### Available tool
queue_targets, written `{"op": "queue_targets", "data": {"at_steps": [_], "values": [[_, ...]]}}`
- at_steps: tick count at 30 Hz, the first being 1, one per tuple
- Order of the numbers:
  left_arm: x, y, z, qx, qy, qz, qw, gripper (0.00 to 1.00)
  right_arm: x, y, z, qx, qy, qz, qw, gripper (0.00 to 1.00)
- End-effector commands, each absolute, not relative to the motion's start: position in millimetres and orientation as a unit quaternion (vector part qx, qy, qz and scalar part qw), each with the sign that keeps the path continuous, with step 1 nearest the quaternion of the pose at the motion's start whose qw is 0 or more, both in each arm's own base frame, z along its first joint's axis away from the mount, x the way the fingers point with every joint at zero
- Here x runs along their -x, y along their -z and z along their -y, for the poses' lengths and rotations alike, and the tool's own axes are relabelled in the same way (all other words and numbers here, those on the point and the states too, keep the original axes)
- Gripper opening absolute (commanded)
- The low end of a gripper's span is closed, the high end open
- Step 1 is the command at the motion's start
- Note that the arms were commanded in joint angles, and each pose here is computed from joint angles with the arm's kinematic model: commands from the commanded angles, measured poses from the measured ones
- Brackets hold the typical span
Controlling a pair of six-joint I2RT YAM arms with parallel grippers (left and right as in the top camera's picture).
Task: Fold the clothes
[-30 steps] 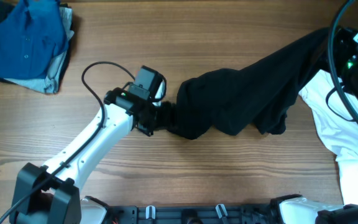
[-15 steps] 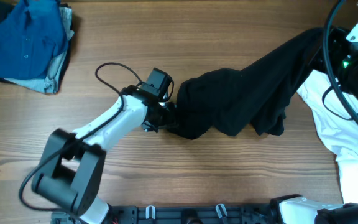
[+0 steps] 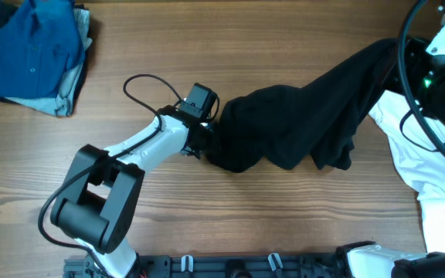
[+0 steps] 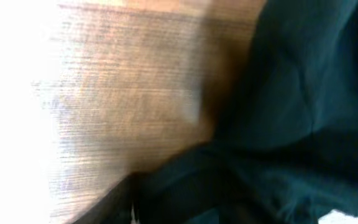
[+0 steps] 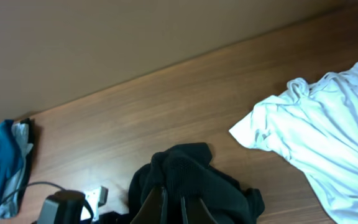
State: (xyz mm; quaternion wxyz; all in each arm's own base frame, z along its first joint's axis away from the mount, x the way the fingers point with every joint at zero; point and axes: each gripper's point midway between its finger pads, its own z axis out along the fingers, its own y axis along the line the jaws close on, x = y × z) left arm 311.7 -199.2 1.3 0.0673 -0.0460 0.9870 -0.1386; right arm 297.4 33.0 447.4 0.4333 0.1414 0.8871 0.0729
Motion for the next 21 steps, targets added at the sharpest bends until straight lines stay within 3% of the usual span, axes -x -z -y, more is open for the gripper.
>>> {"op": "queue_targets", "data": {"at_steps": [1, 2, 8, 9, 10, 11, 21], "values": [[-306, 16, 193, 0.048, 0.119, -0.990, 0.054, 0.09, -295, -450, -36, -0.128, -0.081, -0.888, 0.433, 0.04], [-306, 16, 193, 0.050, 0.119, -0.990, 0.054, 0.04, -295, -449, -36, -0.128, -0.080, -0.889, 0.432, 0.04], [-297, 12, 206, 0.041, 0.162, -0.986, 0.025, 0.04, -293, -448, -36, -0.128, -0.079, -0.891, 0.428, 0.04], [-297, 12, 206, 0.044, 0.163, -0.985, 0.023, 0.19, -293, -448, -36, -0.128, -0.079, -0.891, 0.428, 0.04], [-297, 12, 204, 0.048, 0.163, -0.985, 0.021, 0.15, -293, -448, -36, -0.128, -0.079, -0.891, 0.428, 0.04], [-297, 13, 203, 0.048, 0.163, -0.985, 0.020, 0.04, -293, -448, -36, -0.128, -0.079, -0.891, 0.428, 0.04], [-298, 11, 202, 0.024, 0.164, -0.986, 0.025, 0.04, -293, -447, -36, -0.128, -0.079, -0.891, 0.428, 0.04]]}}
